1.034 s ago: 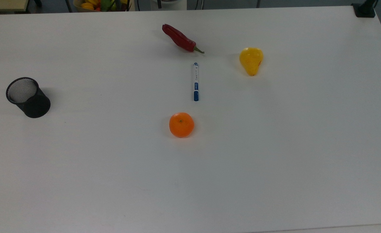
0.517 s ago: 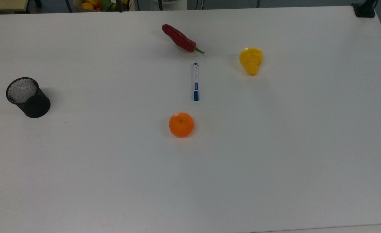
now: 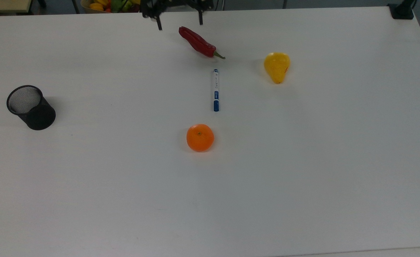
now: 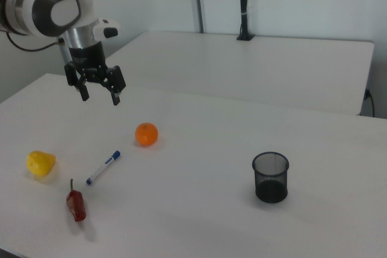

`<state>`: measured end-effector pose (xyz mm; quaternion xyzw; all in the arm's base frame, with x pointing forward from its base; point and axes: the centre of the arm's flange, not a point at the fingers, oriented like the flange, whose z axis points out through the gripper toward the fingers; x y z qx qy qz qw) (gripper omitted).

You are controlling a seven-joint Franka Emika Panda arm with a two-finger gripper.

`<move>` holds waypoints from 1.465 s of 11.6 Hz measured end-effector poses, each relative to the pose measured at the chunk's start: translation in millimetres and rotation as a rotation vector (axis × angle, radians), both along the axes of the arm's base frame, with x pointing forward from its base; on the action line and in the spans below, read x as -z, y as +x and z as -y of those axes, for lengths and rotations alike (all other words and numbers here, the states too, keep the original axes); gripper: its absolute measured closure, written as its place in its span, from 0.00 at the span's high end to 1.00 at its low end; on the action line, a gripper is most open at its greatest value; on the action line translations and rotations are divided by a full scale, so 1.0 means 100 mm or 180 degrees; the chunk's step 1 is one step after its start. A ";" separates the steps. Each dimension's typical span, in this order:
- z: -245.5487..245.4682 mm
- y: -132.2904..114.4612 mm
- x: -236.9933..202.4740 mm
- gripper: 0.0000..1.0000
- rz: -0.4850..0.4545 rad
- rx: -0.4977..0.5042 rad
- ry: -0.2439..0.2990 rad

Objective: Place marker
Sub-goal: 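Move the gripper down over the white-and-blue marker, then close the gripper on the marker's middle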

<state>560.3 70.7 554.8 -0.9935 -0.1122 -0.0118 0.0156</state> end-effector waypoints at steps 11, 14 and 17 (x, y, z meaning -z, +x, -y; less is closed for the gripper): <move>-0.81 0.35 1.59 1.00 -0.0130 0.0180 -0.0114; -0.94 0.39 1.99 1.00 -0.0073 0.0372 -0.0260; -1.00 0.38 2.28 1.00 0.0042 0.0477 -0.0387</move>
